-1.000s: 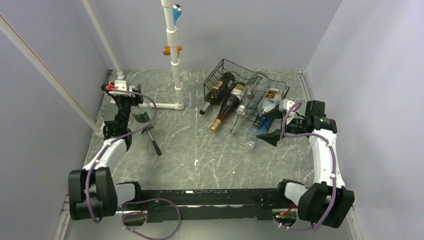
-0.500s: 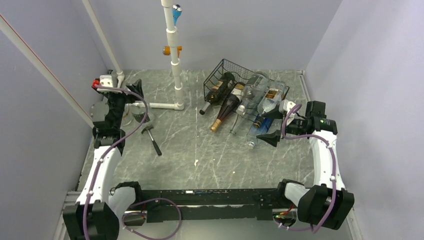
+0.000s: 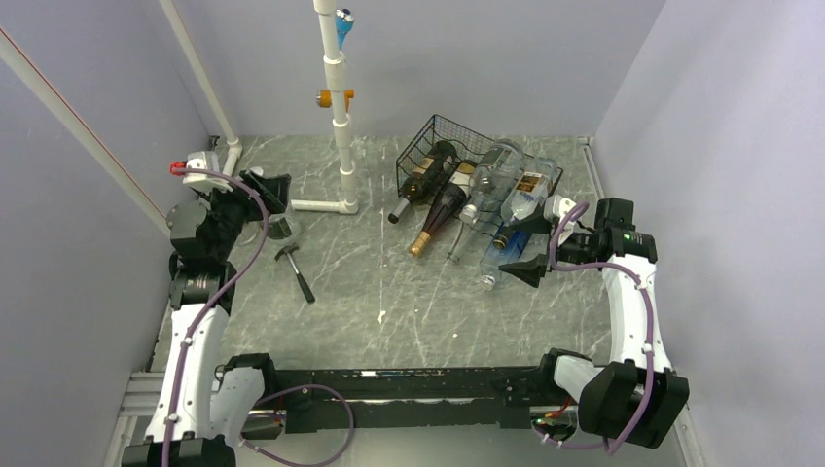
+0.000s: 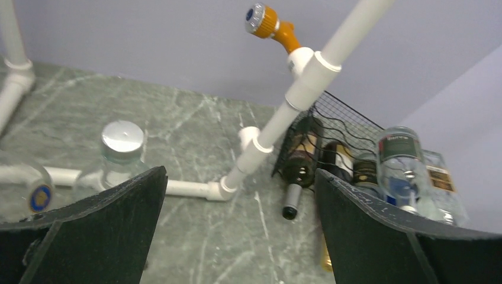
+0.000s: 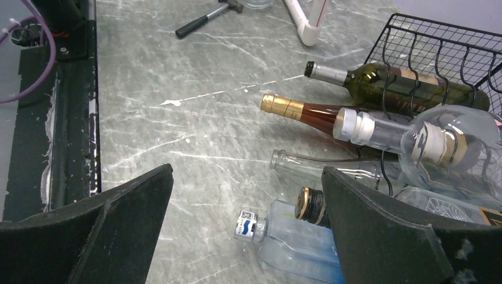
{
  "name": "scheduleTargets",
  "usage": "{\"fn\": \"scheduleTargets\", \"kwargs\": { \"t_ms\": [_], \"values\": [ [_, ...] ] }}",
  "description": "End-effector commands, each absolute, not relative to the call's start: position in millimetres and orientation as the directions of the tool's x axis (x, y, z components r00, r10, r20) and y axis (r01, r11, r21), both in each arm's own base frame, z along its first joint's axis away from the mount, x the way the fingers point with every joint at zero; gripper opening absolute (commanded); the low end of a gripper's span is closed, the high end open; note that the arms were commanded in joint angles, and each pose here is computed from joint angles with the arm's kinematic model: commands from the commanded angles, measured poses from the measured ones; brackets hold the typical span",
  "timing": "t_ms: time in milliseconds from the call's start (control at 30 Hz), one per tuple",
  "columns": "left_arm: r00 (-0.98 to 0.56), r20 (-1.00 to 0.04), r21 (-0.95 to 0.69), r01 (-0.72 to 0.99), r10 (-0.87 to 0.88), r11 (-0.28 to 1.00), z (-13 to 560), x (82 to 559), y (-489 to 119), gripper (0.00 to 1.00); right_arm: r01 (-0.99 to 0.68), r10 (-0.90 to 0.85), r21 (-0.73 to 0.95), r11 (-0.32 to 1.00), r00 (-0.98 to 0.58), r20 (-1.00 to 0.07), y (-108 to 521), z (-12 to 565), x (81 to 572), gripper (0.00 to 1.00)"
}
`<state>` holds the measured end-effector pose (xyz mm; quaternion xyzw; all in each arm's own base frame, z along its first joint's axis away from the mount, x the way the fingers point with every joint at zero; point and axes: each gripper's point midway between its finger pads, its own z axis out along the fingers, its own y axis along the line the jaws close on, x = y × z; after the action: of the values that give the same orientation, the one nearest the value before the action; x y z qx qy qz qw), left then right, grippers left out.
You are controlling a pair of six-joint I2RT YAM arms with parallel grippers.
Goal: Take the wine bottle off the wine rack
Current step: Place the wine bottle at the center of the board.
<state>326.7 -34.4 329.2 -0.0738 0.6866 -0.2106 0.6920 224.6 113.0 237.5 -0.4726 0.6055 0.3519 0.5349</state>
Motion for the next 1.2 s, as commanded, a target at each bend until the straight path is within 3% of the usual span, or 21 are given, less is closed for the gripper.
{"fn": "scheduleTargets", "kwargs": {
  "t_ms": [0, 333, 667, 1167],
  "values": [
    [-0.118, -0.865, -0.502, 0.237, -0.488, 0.832, 341.5, 307.3, -52.9, 0.99, -0.947, -0.155, -0.145, 0.287, 0.104, -0.982, 116.5, 257.4, 221.7, 0.99],
    [-0.319, -0.758, -0.645, 0.242, -0.569, 0.724, 322.4, 293.0, -77.9, 0.99, -0.946, -0.140, -0.133, 0.295, 0.095, -0.986, 115.6, 258.8, 221.9, 0.99],
    [-0.405, -0.687, -0.726, 0.357, -0.603, 0.587, 329.1, 277.8, -106.5, 1.00, -0.945, -0.129, -0.122, 0.304, 0.086, -0.988, 113.7, 258.7, 223.3, 0.99],
    [-0.532, -0.708, -0.703, 0.469, -0.464, 0.534, 328.4, 272.2, -173.4, 0.99, -0.943, -0.122, -0.113, 0.313, 0.078, -0.989, 111.6, 257.0, 225.3, 0.99]
  ]
}}
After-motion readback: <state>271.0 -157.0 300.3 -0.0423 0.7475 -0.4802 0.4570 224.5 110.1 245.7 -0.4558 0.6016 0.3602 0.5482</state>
